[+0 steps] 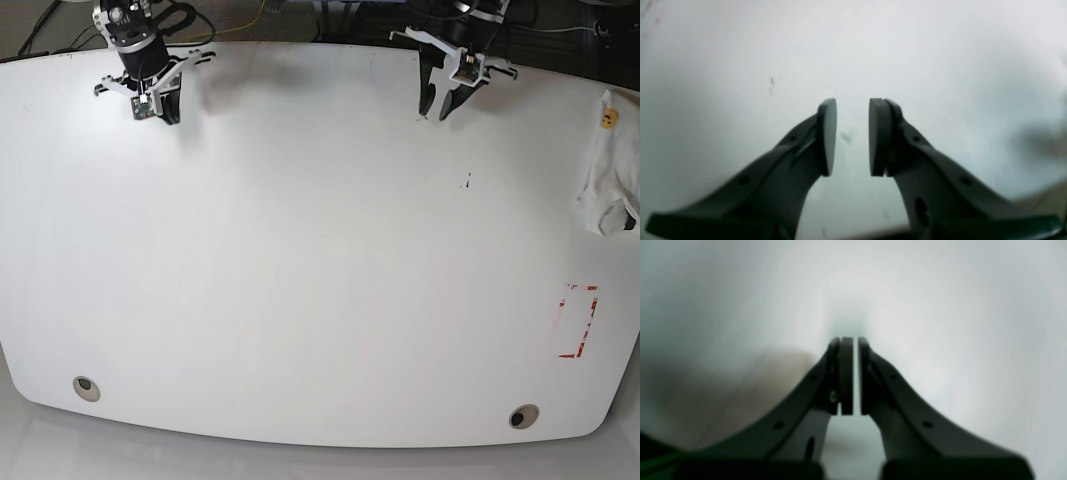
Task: Layout the t-shirt on the table in an organized manner, then fold the t-shirt properly
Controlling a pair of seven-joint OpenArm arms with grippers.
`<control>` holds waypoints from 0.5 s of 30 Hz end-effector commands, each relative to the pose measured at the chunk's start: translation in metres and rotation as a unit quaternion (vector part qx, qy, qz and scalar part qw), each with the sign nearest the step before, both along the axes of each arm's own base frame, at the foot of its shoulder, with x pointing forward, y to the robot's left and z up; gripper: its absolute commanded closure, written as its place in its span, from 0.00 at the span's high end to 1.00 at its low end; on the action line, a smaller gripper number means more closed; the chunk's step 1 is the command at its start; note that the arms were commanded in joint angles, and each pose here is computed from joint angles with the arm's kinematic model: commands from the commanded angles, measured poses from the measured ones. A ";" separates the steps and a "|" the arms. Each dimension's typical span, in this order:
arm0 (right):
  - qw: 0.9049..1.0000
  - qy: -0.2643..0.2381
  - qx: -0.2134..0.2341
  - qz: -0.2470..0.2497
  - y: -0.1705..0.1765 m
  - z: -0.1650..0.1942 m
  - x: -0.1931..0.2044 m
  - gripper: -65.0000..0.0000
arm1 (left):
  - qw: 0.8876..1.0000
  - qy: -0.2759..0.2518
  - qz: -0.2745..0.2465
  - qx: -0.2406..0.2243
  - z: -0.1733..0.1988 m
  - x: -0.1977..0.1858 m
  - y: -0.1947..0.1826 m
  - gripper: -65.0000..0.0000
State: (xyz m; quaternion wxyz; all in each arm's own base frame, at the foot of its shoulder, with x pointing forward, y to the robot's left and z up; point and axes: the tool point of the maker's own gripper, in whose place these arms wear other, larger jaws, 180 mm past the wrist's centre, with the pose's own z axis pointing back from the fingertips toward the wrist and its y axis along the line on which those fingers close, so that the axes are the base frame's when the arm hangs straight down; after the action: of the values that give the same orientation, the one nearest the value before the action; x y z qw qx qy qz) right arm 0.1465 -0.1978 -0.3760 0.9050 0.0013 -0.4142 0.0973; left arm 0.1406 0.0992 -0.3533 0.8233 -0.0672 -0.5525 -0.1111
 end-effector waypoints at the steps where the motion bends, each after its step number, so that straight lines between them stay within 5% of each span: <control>1: 1.000 -0.004 0.009 0.000 0.004 0.006 -0.019 0.03 | 1.000 0.002 0.005 -0.008 0.007 -0.015 0.000 0.23; 15: 0.994 0.102 0.040 -0.026 0.022 -0.011 -0.121 0.03 | 0.994 0.104 0.025 0.022 -0.012 -0.088 0.025 0.23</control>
State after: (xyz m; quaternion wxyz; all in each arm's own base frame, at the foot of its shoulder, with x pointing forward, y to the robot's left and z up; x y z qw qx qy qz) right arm 0.0347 -0.1777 -0.3928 0.9431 0.0335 -0.3264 0.0538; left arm 0.0598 0.1217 -0.3729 0.8807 -0.0469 -0.4605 -0.1008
